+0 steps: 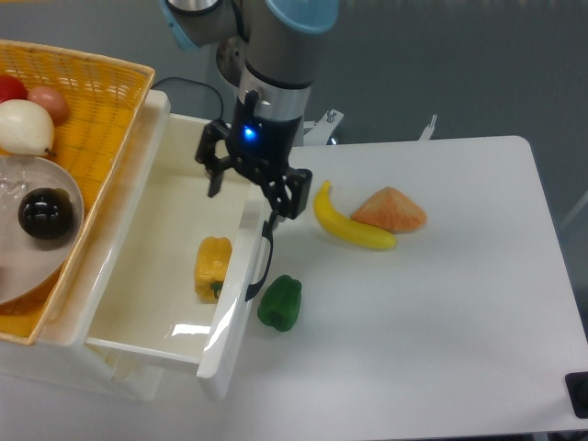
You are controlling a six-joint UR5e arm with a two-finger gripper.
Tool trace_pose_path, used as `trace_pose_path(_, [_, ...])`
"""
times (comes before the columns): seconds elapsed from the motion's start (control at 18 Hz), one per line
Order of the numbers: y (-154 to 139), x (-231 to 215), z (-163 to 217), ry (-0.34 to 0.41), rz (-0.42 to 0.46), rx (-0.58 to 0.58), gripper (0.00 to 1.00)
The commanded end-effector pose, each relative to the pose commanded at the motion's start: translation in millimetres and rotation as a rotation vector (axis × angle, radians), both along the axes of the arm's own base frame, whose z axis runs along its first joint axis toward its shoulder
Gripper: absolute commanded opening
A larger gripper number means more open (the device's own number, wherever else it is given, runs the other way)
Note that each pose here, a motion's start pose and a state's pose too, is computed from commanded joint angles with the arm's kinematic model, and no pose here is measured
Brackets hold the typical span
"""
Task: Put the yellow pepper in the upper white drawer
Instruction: 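Open the gripper to release the pepper into the drawer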
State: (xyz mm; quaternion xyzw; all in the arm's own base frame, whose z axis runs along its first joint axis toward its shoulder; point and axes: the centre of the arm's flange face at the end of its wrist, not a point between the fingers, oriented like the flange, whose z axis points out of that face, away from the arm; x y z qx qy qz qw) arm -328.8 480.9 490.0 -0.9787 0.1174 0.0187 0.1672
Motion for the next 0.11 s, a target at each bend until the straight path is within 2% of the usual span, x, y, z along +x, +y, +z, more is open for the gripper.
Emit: trace_pose_path(0.11, [-0.6, -7.0, -6.3, 0.007, -0.014, -0.009, 1.00])
